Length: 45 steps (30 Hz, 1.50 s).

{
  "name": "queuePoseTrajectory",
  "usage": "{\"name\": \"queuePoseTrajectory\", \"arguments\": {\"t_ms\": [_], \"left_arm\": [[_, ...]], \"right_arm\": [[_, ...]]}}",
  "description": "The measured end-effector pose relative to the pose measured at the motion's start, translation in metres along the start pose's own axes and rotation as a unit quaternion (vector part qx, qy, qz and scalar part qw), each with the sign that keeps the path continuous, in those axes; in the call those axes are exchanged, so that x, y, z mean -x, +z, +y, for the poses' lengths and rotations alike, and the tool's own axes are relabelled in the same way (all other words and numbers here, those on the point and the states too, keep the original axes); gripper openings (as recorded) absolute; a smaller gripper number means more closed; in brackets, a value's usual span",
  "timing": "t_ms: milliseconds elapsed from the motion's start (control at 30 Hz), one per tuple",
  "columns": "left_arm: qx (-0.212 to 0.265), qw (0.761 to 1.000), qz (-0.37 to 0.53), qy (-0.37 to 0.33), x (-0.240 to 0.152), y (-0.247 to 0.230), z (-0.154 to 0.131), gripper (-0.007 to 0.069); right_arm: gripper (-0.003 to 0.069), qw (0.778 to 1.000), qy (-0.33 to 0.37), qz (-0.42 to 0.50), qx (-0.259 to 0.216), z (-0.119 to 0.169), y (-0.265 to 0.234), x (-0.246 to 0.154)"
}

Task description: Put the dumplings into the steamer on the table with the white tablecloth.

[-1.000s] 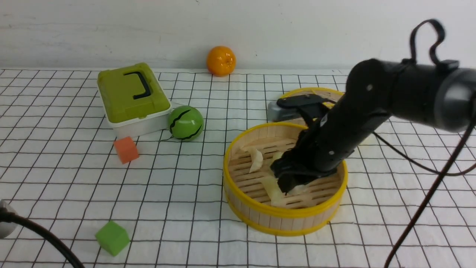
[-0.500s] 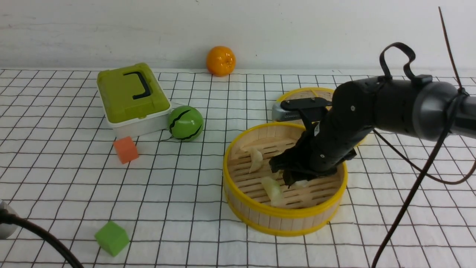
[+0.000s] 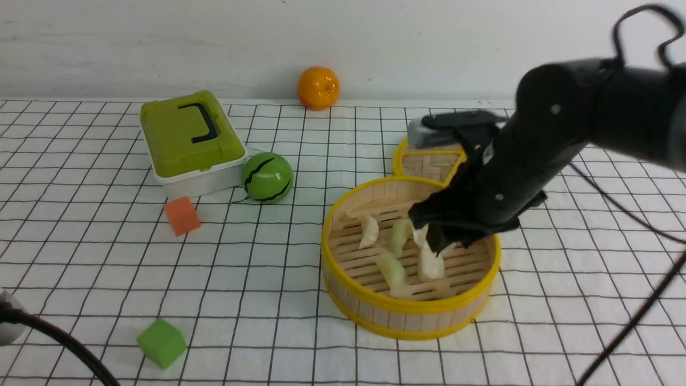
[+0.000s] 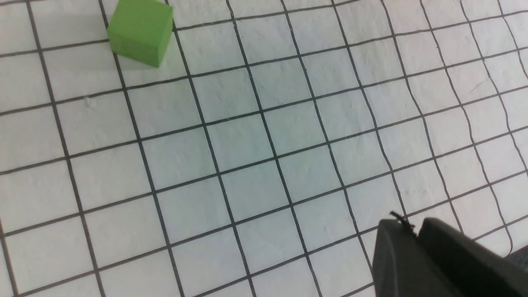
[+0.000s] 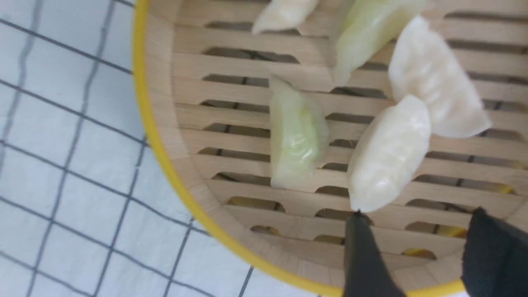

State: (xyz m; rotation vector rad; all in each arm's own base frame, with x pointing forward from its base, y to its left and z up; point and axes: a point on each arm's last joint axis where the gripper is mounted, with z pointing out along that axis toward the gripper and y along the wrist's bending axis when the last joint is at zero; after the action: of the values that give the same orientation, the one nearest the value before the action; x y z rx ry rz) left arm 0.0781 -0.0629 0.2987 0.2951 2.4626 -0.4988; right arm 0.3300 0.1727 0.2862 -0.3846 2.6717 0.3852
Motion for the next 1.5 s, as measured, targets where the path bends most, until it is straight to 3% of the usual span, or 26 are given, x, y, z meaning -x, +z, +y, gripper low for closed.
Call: {"name": "queuePoseTrajectory", "arguments": {"t_ms": [200,433,700,1133,1500], "left_arm": [[0.0,1.0,0.0,0.0,0.0,0.0,0.0,0.0074],[0.0,1.0,0.0,0.0,0.0,0.0,0.0,0.0083],[0.0,1.0,0.0,0.0,0.0,0.0,0.0,0.0092],[0.0,1.0,0.001,0.0,0.0,0.0,0.0,0.0101],[0.001,1.0,0.001,0.0,0.0,0.0,0.0,0.0111]], "right_arm": [[0.0113,0.992,-0.04,-0.114,0.021,0.009,-0.1,-0.026],[0.0002,0.969,-0.048,-0.238,0.034,0.002,-0.155,-0.088],[-0.0006,0.924,-0.05,-0.376,0.043,-0.011,-0.18,-0.152],[-0.0001,0.92,-0.055,-0.386,0.04,-0.018,-0.179,-0.183],[-0.0023,0.873,-0.091,-0.479,0.021,-0.024,-0.215,-0.221]]}}
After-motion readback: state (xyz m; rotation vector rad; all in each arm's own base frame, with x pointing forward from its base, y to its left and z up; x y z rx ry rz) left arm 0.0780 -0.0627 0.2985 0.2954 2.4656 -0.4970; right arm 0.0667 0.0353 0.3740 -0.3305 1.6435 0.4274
